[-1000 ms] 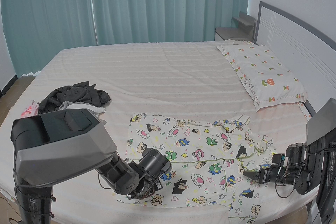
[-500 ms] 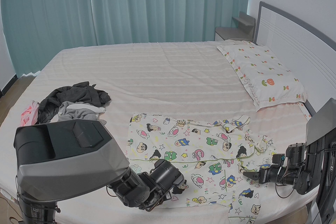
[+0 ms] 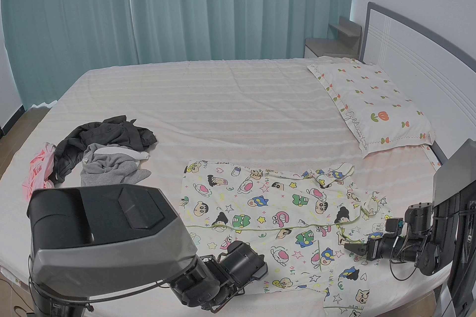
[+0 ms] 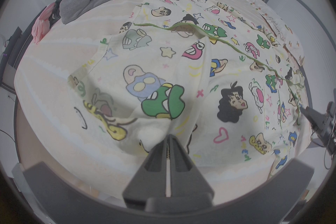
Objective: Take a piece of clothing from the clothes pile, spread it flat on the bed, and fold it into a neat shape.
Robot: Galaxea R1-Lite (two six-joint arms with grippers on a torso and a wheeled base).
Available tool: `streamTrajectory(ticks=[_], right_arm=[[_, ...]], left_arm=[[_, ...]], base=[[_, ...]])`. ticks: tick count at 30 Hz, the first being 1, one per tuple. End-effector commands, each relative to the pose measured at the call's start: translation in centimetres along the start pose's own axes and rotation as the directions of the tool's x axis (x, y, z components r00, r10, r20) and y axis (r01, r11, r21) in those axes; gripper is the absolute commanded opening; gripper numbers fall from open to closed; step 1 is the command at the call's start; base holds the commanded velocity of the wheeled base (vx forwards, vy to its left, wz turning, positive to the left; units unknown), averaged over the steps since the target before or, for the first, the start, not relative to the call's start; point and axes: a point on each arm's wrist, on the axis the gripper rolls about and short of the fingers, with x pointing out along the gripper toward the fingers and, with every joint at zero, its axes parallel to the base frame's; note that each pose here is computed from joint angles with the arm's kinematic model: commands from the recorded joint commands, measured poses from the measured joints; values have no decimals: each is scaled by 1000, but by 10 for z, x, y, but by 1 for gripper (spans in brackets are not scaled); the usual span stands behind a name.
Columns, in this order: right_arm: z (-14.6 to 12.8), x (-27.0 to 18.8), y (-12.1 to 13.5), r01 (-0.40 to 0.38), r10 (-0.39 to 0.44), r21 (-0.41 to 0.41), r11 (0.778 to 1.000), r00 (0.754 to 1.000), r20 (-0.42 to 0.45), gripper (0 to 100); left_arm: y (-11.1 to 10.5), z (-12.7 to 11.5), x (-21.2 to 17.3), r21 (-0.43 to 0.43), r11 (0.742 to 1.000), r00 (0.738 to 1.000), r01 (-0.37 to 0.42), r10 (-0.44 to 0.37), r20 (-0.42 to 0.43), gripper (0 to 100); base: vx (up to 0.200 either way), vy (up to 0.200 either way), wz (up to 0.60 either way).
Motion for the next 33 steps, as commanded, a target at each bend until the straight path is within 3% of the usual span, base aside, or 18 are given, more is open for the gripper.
streamTrajectory(ticks=[1,14,21,29,33], right_arm=[[1,0,0,-2,3,-5,1000,1000,15,100],[1,0,0,-2,2,-5,1000,1000,13,100],[1,0,0,-2,2,-6,1000,1000,12,100],[1,1,0,-1,1,-7,1000,1000,14,100],[1,1,0,-1,1,-7,1000,1000,14,100]], left_arm=[[0,-10,-1,33,999,1000,-5,6,-10,0],[2,-35,-6,170,985,1000,-1,6,-29,0],[2,-35,-6,176,984,1000,-14,16,-9,0],[-7,-5,-20,59,993,991,107,-111,79,0],[-5,9,-22,-15,990,984,140,-137,110,0]], base=[[0,0,0],[0,0,0],[0,0,0],[0,0,0],[0,0,0]])
